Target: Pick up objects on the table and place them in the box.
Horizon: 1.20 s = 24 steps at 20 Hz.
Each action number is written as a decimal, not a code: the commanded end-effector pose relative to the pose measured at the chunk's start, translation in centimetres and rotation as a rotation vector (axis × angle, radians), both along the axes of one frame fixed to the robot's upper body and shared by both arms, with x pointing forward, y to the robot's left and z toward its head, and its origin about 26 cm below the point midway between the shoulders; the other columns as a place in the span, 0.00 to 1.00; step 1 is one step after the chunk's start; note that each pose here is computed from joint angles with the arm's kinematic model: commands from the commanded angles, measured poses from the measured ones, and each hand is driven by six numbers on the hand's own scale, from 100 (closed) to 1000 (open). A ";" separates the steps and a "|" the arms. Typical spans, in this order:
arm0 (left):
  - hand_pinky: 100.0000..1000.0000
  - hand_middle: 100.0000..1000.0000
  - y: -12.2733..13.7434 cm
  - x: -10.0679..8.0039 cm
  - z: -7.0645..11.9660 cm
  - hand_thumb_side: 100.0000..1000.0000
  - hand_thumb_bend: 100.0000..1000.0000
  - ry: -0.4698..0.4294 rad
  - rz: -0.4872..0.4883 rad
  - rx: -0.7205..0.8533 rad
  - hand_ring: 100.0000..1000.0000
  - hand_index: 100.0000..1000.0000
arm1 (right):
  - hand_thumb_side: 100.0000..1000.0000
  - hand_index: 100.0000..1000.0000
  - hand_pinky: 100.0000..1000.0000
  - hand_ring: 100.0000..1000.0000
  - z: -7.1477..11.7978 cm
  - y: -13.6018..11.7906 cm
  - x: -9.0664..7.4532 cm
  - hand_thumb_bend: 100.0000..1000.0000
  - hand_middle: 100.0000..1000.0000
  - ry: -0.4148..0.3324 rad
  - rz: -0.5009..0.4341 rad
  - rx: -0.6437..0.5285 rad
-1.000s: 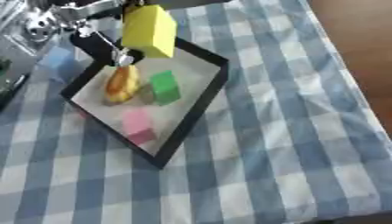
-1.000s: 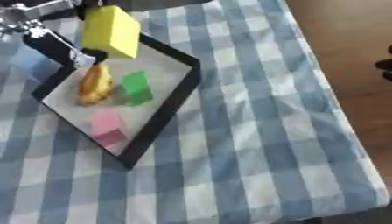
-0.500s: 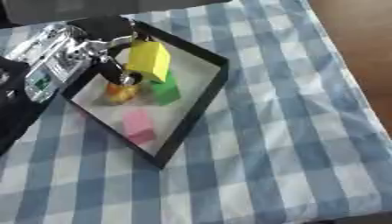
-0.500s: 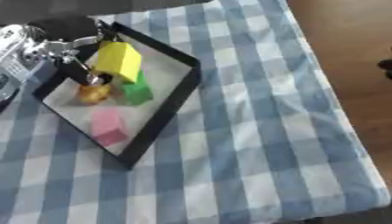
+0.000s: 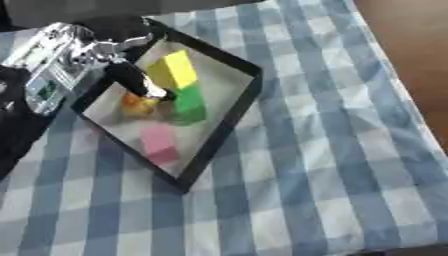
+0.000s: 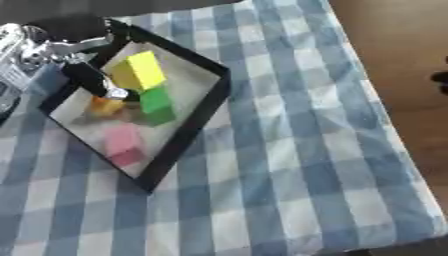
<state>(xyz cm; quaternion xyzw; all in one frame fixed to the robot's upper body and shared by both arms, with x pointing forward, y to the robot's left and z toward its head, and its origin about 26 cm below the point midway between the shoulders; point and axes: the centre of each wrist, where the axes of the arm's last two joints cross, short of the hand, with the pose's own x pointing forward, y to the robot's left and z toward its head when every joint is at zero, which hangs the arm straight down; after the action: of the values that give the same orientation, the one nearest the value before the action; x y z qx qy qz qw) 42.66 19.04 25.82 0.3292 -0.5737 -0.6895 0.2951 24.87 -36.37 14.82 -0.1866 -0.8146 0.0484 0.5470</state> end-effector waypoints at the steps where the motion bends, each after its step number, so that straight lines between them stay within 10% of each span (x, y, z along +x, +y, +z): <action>1: 0.89 0.81 0.5 -0.9 2.6 0.36 0.29 -0.086 0.017 -0.064 0.87 0.94 | 0.70 0.77 0.86 0.80 0.6 0.0 -0.2 0.00 0.57 -0.015 -0.003 -0.019; 8: 0.86 0.81 4.0 -2.9 5.8 0.36 0.06 -0.110 0.064 -0.204 0.85 0.89 | 0.70 0.77 0.86 0.80 0.5 -0.2 -0.4 0.00 0.57 -0.020 -0.012 -0.026; 19: 0.87 0.83 12.2 -2.9 7.0 0.39 0.12 -0.024 0.206 -0.148 0.87 0.90 | 0.70 0.77 0.86 0.80 0.2 -0.4 -0.6 0.00 0.57 -0.021 -0.030 -0.029; 24: 0.88 0.84 14.3 -2.3 6.3 0.23 0.21 0.036 0.198 -0.111 0.88 0.91 | 0.70 0.77 0.86 0.80 0.1 -0.4 -0.7 0.00 0.57 -0.019 -0.033 -0.033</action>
<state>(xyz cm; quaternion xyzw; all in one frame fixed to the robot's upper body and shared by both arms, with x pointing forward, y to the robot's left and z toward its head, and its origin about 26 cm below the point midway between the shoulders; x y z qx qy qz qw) 40.87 31.82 30.57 0.3388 -0.5731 -0.6329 0.3952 24.38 -36.67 14.23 -0.2018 -0.8108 0.0466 0.5475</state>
